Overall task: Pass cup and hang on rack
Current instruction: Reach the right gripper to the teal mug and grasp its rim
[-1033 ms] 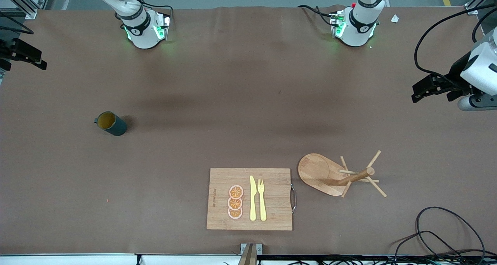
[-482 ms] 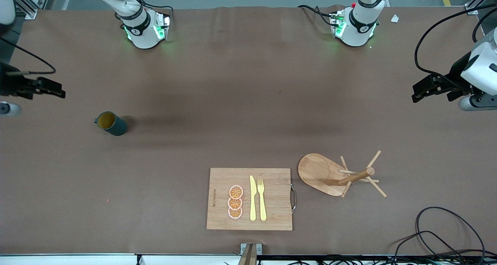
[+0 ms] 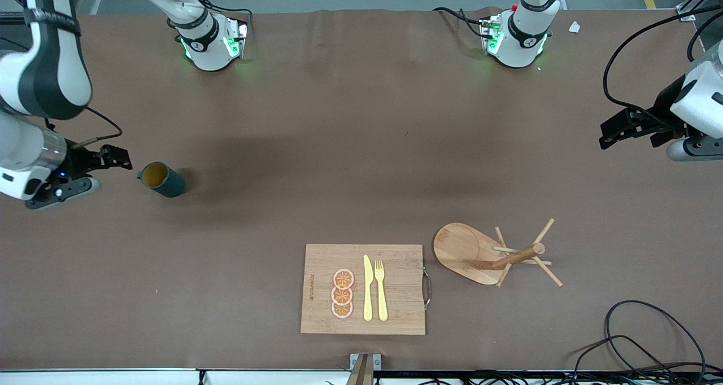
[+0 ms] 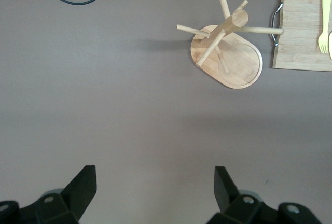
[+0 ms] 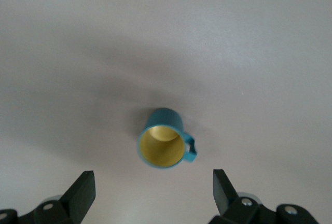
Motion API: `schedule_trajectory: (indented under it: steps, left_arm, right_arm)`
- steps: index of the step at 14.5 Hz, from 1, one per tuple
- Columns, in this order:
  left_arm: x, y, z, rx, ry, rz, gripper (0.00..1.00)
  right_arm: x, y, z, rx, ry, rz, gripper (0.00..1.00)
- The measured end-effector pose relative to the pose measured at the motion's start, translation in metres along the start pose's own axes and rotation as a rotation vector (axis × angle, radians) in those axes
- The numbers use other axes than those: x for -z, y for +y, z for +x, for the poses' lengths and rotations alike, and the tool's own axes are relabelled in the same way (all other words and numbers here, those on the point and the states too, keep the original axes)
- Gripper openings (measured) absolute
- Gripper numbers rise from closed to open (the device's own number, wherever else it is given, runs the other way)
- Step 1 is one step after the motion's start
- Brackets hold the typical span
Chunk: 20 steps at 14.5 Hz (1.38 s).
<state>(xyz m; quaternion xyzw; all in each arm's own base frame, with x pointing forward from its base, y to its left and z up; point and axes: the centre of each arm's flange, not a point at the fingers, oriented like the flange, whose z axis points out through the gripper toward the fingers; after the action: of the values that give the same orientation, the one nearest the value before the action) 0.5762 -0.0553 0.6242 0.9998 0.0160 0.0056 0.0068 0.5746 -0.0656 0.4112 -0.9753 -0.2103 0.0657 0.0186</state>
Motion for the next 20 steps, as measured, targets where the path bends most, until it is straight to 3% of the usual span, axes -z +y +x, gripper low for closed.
schedule_trajectory:
  steps: [3,8,11,14,18,19,20]
  left_arm:
    - [0.0,0.0,0.0,0.0,0.0,0.0,1.0]
    - [0.0,0.0,0.0,0.0,0.0,0.0,1.0]
    - [0.0,0.0,0.0,0.001,0.0,0.0,1.0]
    - [0.0,-0.001,0.0,0.001,0.0,0.0,1.0]
    - [0.0,-0.001,0.0,0.001,0.0,0.0,1.0]
    - [0.0,-0.001,0.0,0.001,0.0,0.0,1.0]
    - [0.0,-0.001,0.0,0.002,0.0,0.0,1.0]
  right_arm:
    - [-0.061,0.013,-0.014,0.116,0.023,0.002,1.0]
    - [-0.135,0.027,-0.012,0.23,0.009,0.002,0.98]
    - [-0.166,0.024,-0.016,0.246,0.011,-0.004,0.89]
    - [-0.183,0.018,-0.024,0.262,0.011,-0.005,0.58]
    - [-0.186,0.017,-0.025,0.394,0.006,-0.001,0.12]
    - [-0.186,0.015,-0.024,0.407,0.002,0.004,0.04]
    - [-0.186,0.012,-0.023,0.416,-0.009,0.016,0.04]
